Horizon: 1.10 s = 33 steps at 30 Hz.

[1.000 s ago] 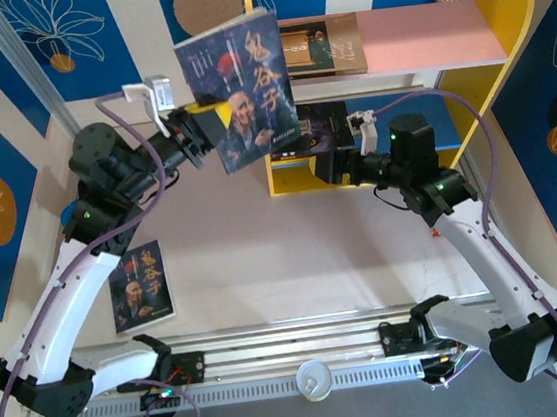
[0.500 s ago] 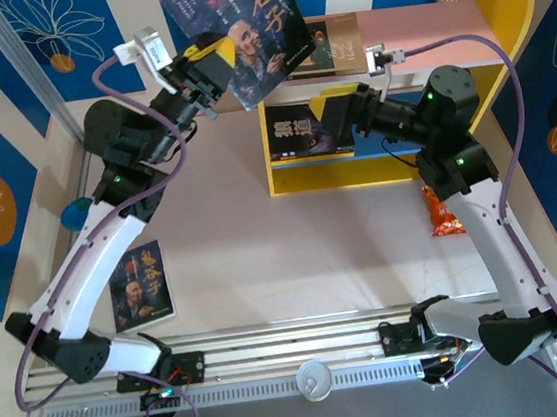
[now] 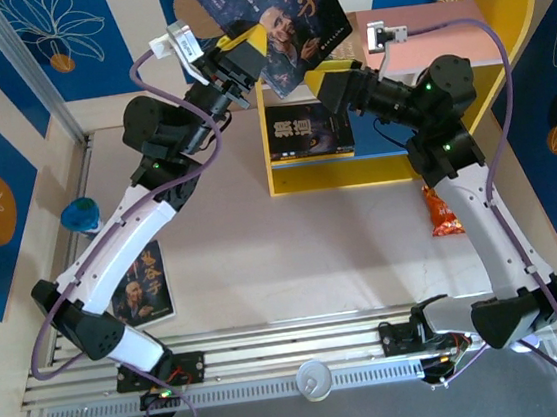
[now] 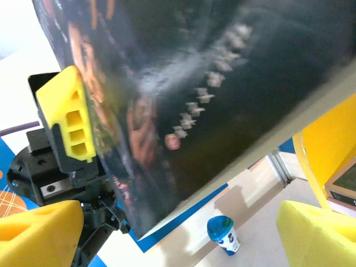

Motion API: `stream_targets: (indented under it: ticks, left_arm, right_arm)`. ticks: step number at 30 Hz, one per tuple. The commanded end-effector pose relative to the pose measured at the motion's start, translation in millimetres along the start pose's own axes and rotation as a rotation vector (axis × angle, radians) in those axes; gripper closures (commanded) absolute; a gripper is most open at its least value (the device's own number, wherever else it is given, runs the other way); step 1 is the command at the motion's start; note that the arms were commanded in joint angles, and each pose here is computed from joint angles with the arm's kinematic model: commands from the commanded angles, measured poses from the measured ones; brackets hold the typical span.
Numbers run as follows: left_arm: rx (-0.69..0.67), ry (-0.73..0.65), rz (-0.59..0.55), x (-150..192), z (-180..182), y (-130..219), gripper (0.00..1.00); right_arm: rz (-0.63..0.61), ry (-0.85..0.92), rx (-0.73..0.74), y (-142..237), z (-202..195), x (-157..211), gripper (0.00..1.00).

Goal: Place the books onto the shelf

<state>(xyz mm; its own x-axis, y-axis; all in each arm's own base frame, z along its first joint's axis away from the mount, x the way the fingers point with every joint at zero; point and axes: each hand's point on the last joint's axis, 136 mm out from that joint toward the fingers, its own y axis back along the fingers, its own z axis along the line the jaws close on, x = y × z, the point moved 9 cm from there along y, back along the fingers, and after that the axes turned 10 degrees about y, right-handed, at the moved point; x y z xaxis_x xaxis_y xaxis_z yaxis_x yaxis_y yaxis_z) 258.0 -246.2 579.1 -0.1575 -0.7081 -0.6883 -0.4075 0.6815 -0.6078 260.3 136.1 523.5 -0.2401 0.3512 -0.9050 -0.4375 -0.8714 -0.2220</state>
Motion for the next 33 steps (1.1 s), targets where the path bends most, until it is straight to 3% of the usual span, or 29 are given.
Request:
stream_targets:
  ticks: [1,15,22,25,30,33]
  left_arm:
    - [0.124,-0.003,-0.173,-33,-32,3,1.0]
    - [0.141,0.087,-0.196,-22,-22,2,1.0]
    - [0.149,0.134,-0.204,-14,-13,-1,1.0]
    - [0.147,0.148,-0.204,-11,-10,-3,1.0]
    - [0.137,0.163,-0.199,-5,-4,-6,1.0]
    - [0.131,0.168,-0.192,-2,-1,-7,1.0]
  right_arm:
    - [-0.074,0.041,-0.039,0,11,-19,0.1]
    - [-0.168,0.034,-0.115,-10,5,-28,0.15]
    - [-0.182,0.039,-0.139,-14,3,-27,0.24]
    - [-0.188,0.042,-0.148,-14,3,-27,0.36]
    - [-0.192,0.044,-0.153,-14,4,-27,0.67]
    - [-0.196,0.055,-0.155,-12,6,-28,0.79]
